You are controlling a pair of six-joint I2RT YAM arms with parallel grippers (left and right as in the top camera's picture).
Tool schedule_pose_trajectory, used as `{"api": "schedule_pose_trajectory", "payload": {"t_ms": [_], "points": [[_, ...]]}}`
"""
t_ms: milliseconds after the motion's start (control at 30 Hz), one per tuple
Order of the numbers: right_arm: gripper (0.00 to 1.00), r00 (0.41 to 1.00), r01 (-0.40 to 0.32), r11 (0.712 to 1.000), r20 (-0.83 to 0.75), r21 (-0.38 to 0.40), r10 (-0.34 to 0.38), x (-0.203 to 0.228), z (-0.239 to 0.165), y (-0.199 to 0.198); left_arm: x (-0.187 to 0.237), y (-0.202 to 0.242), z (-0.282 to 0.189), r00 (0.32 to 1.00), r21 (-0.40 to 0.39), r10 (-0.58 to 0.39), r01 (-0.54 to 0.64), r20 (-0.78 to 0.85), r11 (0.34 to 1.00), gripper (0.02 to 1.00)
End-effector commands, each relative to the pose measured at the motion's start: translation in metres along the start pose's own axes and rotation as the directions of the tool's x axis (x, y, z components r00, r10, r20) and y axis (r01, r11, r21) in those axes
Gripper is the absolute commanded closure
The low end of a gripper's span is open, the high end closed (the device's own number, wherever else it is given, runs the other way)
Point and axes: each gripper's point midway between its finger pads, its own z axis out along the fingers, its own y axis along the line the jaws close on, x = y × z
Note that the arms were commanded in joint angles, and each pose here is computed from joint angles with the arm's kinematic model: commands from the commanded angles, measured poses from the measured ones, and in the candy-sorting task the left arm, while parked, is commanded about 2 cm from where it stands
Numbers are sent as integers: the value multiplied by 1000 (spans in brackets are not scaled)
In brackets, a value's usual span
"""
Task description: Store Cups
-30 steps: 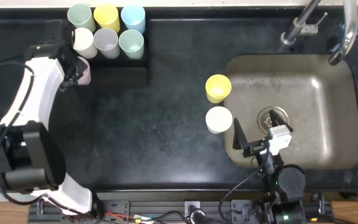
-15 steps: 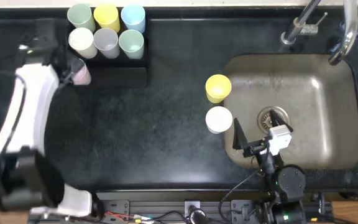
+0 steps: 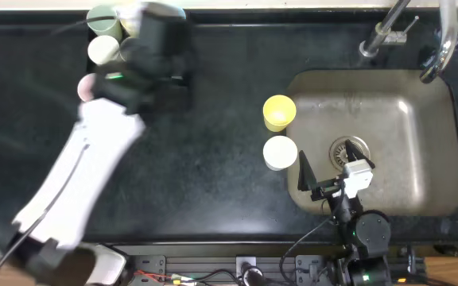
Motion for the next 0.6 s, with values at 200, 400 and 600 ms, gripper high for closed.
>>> {"api": "schedule_pose_trajectory", "payload": {"t_ms": [200, 400, 600], "points": [[3, 1000, 3, 1000, 3, 14, -3, 3, 0, -3, 122, -72, 52, 930, 63, 212, -202, -300, 977, 106], [3, 1000, 3, 1000, 3, 14, -3, 3, 0, -3, 155, -72, 73, 895, 69, 231, -222, -382, 973, 108], [3, 1000, 3, 1000, 3, 14, -3, 3, 0, -3, 173, -67, 93, 874, 59, 242, -240, -421, 969, 112]]}}
